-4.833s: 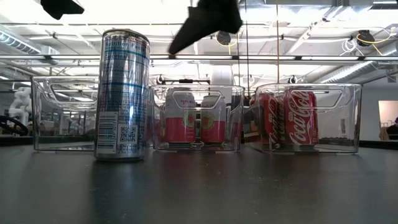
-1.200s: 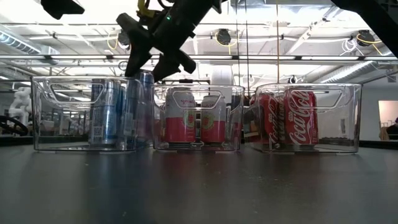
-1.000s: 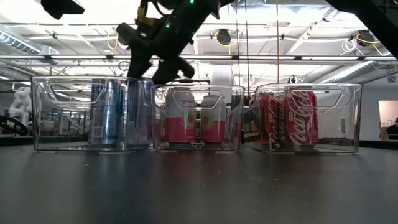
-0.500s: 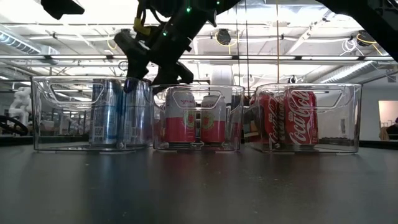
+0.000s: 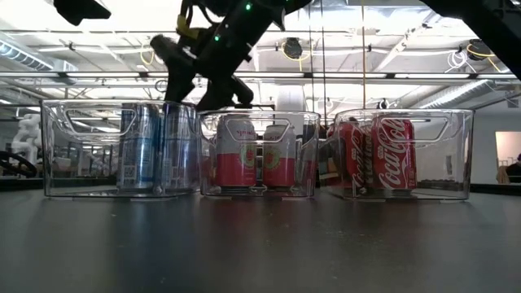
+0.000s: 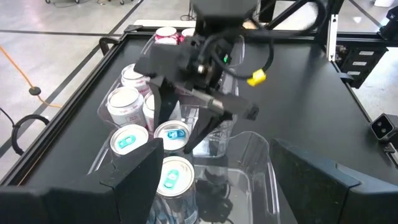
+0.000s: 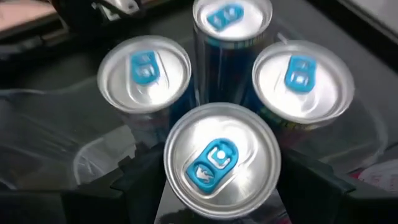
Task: Sort soda cans
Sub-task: Put the bottom center blue soda can into the left transparent bin, then put the bottom left red and white soda can into the middle transparent bin
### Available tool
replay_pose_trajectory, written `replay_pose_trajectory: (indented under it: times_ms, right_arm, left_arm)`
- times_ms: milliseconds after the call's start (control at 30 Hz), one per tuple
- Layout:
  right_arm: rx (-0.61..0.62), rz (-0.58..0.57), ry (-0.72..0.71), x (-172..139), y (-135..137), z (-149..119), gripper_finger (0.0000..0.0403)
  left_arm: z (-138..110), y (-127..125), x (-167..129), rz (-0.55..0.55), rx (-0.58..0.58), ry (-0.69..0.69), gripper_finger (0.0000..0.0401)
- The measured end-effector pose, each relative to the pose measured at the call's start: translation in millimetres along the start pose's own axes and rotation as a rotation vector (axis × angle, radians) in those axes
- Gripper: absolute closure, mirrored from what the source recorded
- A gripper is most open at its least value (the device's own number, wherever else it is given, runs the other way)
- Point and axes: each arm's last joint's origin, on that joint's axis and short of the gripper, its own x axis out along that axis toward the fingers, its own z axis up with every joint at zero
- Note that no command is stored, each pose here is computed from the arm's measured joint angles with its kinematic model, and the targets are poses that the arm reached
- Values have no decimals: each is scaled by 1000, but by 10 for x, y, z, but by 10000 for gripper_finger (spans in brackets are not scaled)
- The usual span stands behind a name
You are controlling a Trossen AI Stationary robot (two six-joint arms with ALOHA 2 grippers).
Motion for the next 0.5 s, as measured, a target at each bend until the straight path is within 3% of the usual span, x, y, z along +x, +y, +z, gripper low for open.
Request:
replay_pose_trajectory:
  times_ms: [333, 500]
  right_arm:
    - [-5, 13, -39, -174, -25, 131, 138]
    - [52, 51, -6, -419, -4, 181, 138]
  left_arm:
    - [0, 0, 0, 0, 0, 0, 97]
    - [11, -3, 0, -3, -7, -10, 97]
